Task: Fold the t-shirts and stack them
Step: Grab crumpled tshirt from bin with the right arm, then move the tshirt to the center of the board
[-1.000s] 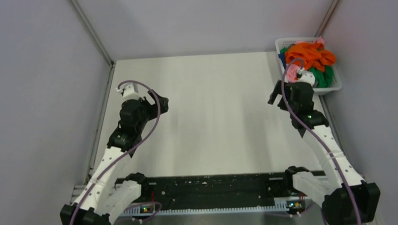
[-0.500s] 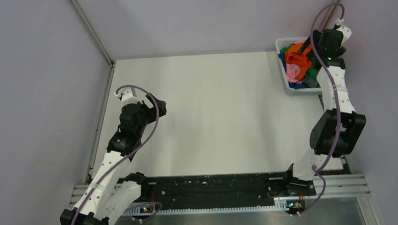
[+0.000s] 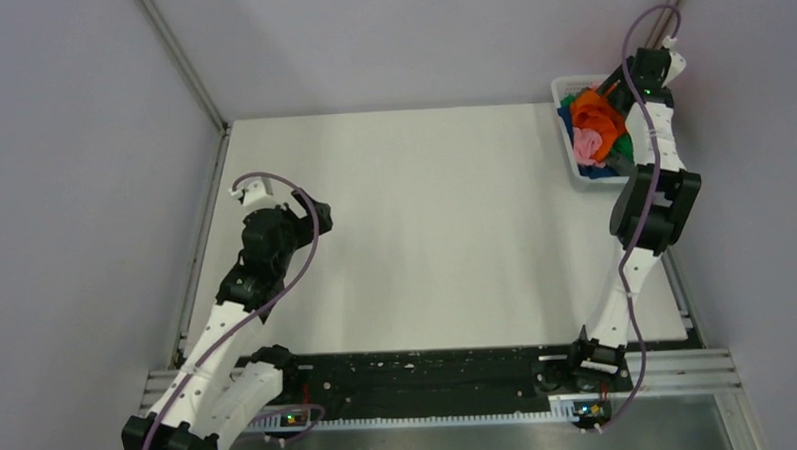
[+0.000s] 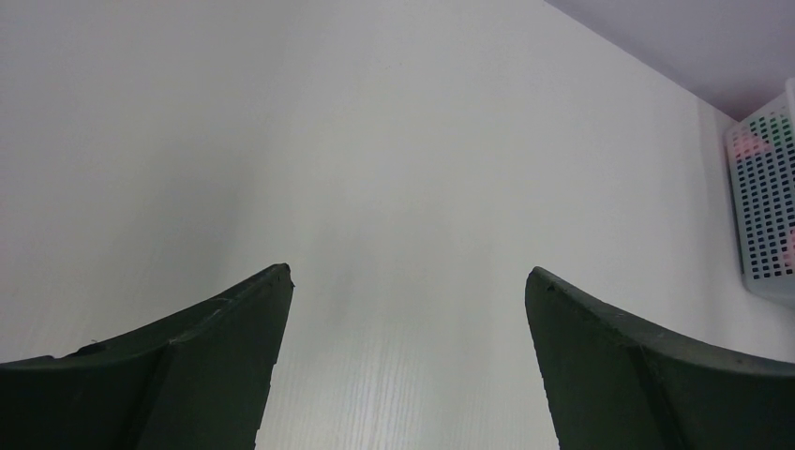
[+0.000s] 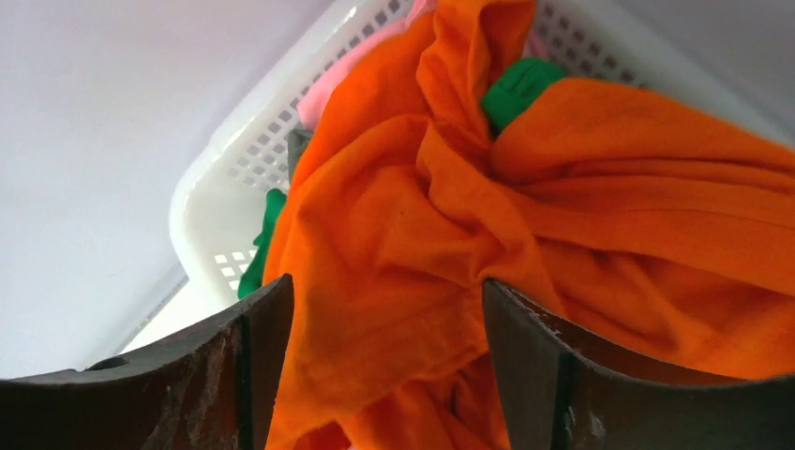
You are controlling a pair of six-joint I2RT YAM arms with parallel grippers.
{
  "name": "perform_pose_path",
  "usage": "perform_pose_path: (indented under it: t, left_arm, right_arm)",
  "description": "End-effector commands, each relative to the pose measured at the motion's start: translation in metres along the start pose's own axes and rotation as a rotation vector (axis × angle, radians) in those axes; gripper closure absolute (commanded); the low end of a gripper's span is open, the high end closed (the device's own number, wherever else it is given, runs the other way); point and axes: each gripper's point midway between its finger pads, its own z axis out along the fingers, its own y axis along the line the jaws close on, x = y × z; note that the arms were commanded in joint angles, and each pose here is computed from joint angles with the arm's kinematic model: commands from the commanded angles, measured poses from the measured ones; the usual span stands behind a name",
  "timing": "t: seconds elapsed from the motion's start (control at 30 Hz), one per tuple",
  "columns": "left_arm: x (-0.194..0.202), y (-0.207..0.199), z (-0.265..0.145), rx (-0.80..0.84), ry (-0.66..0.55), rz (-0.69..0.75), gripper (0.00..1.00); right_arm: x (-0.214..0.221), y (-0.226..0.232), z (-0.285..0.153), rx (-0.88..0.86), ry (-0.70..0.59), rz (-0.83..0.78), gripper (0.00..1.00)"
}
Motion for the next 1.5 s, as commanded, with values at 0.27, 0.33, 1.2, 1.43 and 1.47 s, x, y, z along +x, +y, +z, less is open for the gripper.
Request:
perform_pose_path:
  t: [0.27, 0.33, 1.2, 1.43, 1.47]
  left_arm:
    - [-0.021, -0.001, -0.01, 0.022, -0.12, -0.033, 0.01]
    - [-0.022, 0.0, -0.011, 0.023, -0.126, -0.036, 0.01]
    - [-0.022, 0.003, -0.016, 0.022, -0.147, -0.064, 0.01]
    - [-0.03, -0.006, -0.019, 0.034, -0.129, -0.068, 0.01]
    - [-0.032, -0.005, -0.02, 0.023, -0.132, -0.069, 0.01]
  right_arm:
    - [0.009, 0.035, 0.014, -0.153, 0.048, 0.039, 1.0]
    - [-0.007, 0.041, 0.001, -0.171, 0.011, 0.02, 1.0]
    - [-0.144, 0.216, -0.306, -0.862, -0.359, -0.233, 1.0]
    - [-0.027, 0.306, -0.453, -1.326, -0.173, -0.405, 1.0]
    - [-0.006, 0.315, -0.475, -1.396, -0.141, -0.437, 1.0]
